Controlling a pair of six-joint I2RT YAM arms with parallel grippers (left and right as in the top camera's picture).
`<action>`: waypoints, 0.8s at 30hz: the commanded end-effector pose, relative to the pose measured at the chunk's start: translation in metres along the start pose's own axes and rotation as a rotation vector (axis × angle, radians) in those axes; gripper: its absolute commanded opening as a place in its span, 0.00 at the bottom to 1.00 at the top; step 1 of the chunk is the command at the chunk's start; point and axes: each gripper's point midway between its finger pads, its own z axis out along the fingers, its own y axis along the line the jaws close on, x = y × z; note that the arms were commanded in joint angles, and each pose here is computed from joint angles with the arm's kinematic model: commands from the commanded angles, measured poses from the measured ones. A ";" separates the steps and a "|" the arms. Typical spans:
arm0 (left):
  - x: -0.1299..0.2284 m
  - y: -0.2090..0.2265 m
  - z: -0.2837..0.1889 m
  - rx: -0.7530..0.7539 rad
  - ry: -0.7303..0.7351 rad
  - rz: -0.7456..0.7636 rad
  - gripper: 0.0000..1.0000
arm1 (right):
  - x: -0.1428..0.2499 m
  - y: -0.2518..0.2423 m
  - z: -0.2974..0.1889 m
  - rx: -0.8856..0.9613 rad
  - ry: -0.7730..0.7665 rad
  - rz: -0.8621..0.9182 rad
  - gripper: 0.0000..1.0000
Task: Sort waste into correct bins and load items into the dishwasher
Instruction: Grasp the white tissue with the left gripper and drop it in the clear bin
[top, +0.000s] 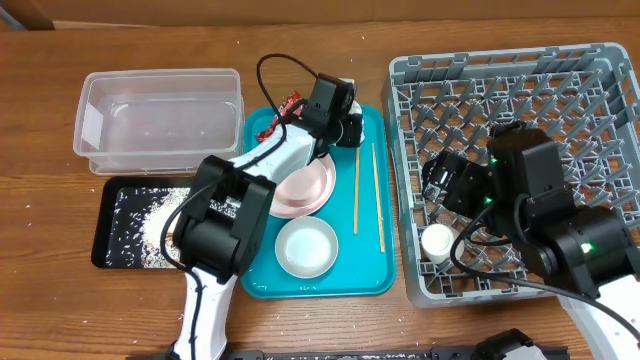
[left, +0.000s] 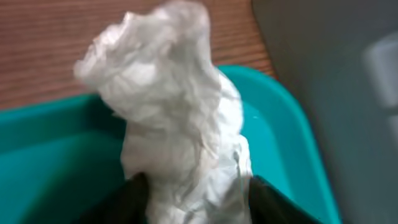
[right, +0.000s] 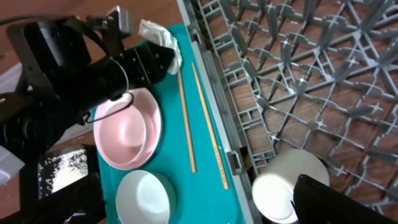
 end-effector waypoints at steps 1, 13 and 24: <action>-0.002 -0.001 0.001 0.001 0.000 -0.011 0.19 | -0.001 -0.001 0.002 0.009 0.006 -0.005 1.00; -0.086 -0.007 -0.144 -0.020 -0.176 -0.090 0.04 | 0.001 -0.002 0.007 0.027 0.027 -0.005 1.00; -0.045 0.166 -0.273 -0.597 -0.128 -0.423 0.04 | 0.000 -0.002 0.008 0.024 0.023 -0.005 1.00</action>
